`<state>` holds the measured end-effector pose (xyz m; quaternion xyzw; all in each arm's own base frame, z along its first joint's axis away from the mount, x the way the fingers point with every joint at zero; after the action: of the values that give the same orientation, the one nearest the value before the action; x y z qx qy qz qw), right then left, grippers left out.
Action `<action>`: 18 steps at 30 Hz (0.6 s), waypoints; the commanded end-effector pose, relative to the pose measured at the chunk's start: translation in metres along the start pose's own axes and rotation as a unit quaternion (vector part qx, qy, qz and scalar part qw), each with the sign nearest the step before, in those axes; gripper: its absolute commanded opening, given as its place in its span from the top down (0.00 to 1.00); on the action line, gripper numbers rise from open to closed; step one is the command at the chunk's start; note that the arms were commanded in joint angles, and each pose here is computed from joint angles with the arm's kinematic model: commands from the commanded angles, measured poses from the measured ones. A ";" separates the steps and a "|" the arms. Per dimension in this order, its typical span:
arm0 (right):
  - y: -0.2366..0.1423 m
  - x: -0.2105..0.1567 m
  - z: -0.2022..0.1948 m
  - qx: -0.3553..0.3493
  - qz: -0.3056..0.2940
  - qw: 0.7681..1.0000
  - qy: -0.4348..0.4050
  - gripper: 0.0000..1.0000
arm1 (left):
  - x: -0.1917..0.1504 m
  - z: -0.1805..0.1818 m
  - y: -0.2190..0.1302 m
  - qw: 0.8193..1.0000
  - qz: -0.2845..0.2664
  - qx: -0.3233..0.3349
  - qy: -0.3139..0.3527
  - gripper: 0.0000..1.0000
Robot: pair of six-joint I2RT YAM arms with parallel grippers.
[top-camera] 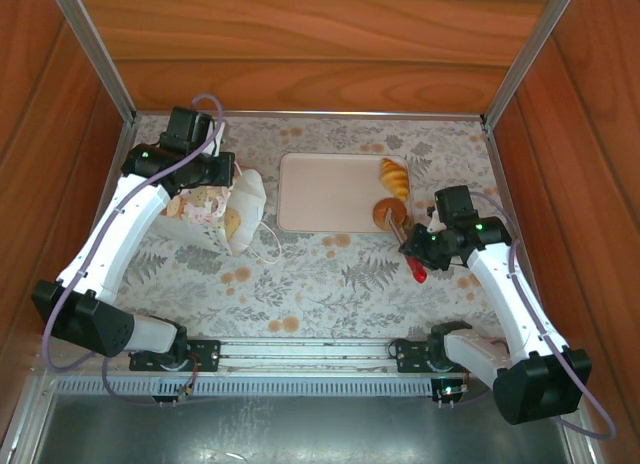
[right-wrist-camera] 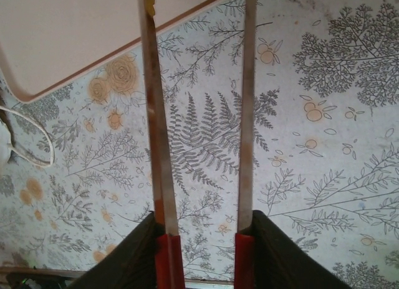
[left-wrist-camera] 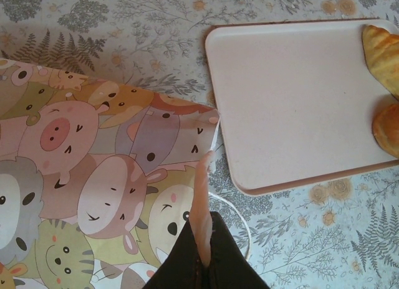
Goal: Take the fake bread out of the paper bag
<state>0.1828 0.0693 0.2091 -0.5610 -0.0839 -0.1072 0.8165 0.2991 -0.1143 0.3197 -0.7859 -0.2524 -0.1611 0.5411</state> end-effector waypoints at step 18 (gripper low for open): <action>-0.012 -0.001 -0.009 -0.043 0.003 0.999 -0.007 0.60 | 0.002 0.003 -0.004 1.000 -0.016 0.000 -0.003 1.00</action>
<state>0.1784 0.0621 0.2083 -0.5865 -0.0803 -0.0978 0.8000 0.2992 -0.1142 0.3156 -0.7855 -0.2508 -0.1590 0.5429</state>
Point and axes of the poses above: each hand's point on the last joint's axis, 136 mm out from that joint toward the fingers, its own y axis out along the fingers, its own z axis along the line the jaws close on, x = y × z, the point moved 7 cm from there along -y, back along the fingers, and after that the axes turned 15 degrees about -y, right-handed, at the moved point
